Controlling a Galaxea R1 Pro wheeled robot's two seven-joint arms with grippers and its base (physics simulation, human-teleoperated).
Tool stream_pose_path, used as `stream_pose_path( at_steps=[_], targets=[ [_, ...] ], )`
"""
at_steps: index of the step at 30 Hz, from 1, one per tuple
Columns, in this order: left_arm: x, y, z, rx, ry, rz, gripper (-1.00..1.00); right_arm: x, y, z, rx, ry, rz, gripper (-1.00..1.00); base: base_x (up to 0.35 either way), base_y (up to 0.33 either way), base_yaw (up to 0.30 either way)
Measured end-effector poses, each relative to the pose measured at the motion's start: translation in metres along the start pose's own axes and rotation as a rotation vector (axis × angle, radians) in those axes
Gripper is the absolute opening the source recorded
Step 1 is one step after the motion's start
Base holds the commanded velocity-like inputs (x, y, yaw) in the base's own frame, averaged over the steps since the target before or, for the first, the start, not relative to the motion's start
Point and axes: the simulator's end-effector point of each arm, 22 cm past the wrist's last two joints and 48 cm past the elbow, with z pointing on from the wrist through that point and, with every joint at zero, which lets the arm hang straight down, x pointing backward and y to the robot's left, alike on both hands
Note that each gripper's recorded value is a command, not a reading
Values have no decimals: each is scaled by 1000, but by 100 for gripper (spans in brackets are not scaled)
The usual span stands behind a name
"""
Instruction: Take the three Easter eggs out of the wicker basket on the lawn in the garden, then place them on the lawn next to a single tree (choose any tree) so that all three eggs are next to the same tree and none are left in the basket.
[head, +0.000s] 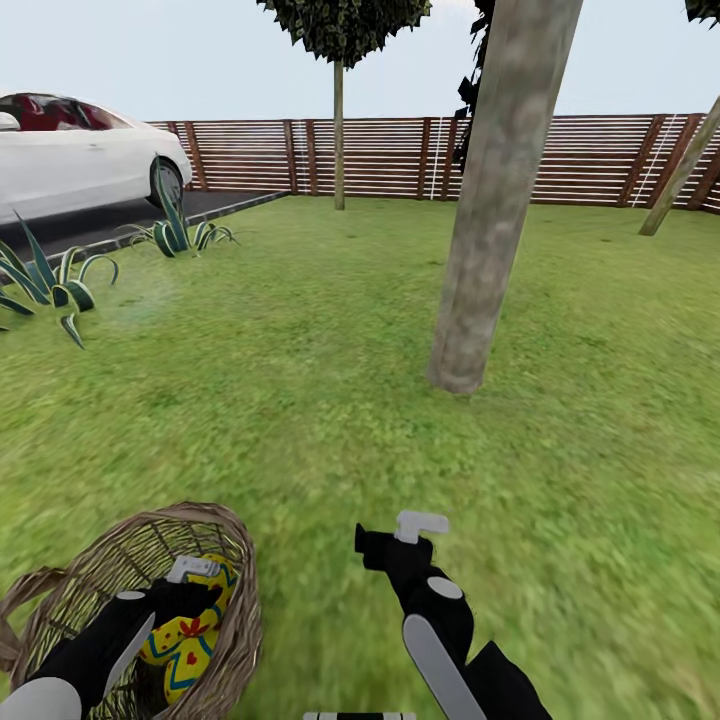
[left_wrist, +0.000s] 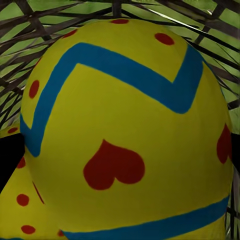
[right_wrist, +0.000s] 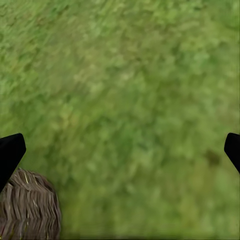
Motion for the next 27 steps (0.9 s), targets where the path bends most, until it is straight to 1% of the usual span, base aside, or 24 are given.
stream_pose_path(
  at_steps=[1, 2, 27],
  targets=[
    [0, 0, 0, 0, 0, 0, 100, 1, 2, -1, -4, 1, -5, 100, 0, 0, 0],
    [0, 0, 0, 0, 0, 0, -100, 2, 3, -1, -5, 1, -6, 100, 0, 0, 0],
    [-6, 1, -5, -1, -14, 3, -100, -5, 5, -6, -9, -15, -12, 100, 0, 0, 0]
  ],
)
